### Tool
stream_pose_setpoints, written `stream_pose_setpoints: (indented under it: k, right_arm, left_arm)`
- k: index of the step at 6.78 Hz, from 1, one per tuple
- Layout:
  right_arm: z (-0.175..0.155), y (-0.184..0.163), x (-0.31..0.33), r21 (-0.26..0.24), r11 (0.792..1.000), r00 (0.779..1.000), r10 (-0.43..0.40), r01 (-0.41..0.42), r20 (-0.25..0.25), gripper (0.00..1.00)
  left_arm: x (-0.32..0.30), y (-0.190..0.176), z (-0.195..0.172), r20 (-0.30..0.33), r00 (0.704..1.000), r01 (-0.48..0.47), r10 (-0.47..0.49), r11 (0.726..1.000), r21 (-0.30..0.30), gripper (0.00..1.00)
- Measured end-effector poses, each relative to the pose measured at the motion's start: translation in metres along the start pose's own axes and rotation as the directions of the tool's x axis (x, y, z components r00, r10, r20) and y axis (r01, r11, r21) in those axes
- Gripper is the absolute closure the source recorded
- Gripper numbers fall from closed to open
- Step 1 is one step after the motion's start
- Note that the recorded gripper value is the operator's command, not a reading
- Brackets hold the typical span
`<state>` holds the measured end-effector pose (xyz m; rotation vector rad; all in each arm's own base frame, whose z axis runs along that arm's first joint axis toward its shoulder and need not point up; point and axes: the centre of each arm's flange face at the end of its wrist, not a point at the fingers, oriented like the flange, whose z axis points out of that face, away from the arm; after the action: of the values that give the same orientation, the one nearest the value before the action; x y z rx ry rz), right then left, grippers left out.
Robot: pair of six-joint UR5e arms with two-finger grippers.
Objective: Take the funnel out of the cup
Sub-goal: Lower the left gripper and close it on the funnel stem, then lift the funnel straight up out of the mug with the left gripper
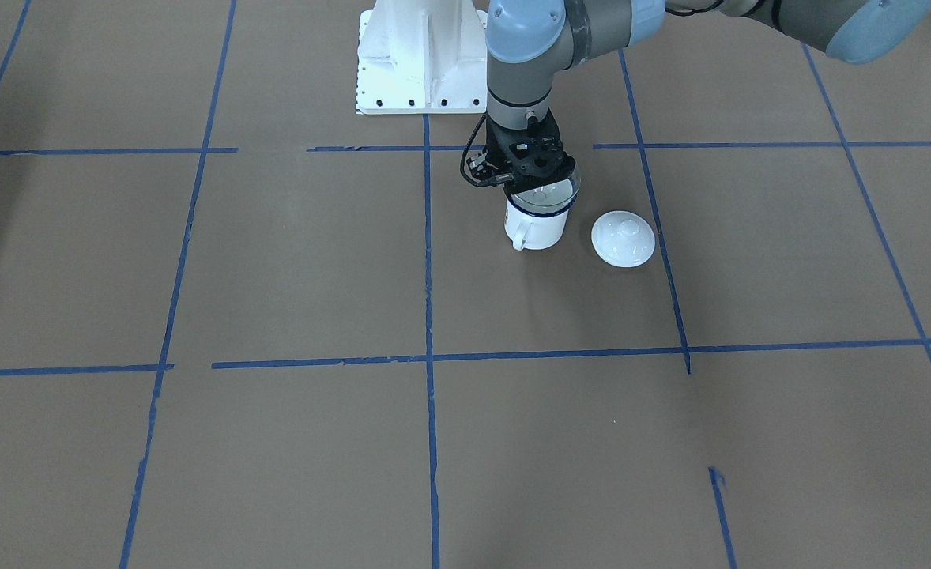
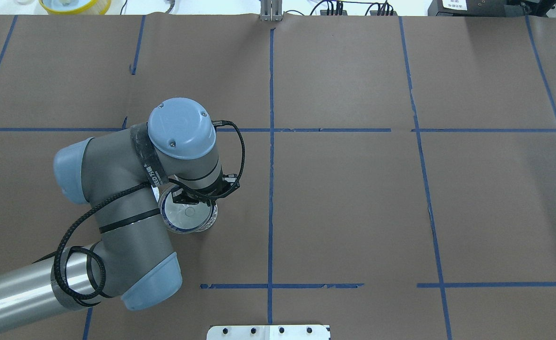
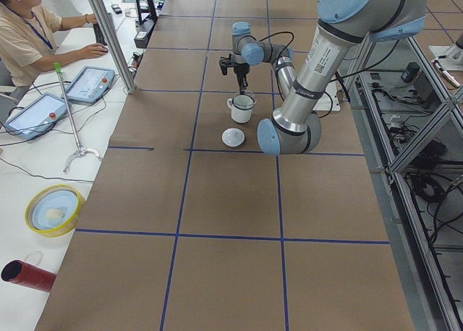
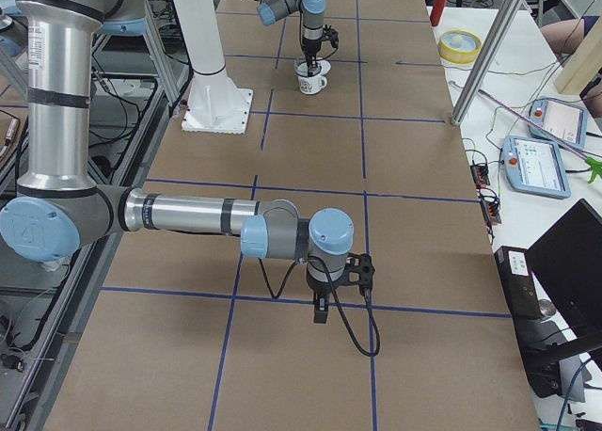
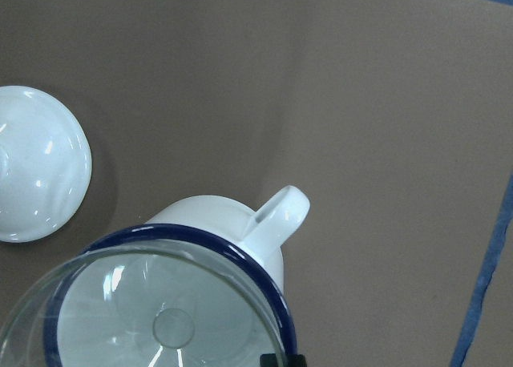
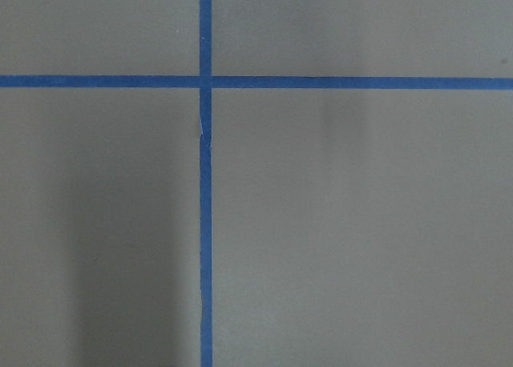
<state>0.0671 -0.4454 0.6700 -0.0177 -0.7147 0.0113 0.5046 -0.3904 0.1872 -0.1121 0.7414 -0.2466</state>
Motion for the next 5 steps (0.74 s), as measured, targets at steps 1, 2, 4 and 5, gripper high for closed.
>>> stream_pose_setpoints:
  k: [1,2,4,5]
  right_arm:
    - [0.000,0.000,0.000,0.000,1.000,1.000,0.000,0.000,0.000,0.00]
    - [0.000,0.000,0.000,0.000,1.000,1.000,0.000,0.000,0.000,0.00]
    - [0.000,0.000,0.000,0.000,1.000,1.000,0.000,0.000,0.000,0.00]
    - [0.000,0.000,0.000,0.000,1.000,1.000,0.000,0.000,0.000,0.00]
  left_arm:
    - [-0.002,-0.001,-0.009,-0.015,1.000,-0.001,0.001,1.000,0.008,1.00]
    - [-0.005,-0.005,-0.026,-0.038,0.999,0.003,-0.002,1.000,0.021,1.00]
    - [-0.011,-0.014,-0.060,-0.087,0.996,0.013,-0.007,0.998,0.066,1.00]
    - [-0.016,-0.023,-0.078,-0.114,0.993,0.026,-0.014,0.995,0.097,1.00]
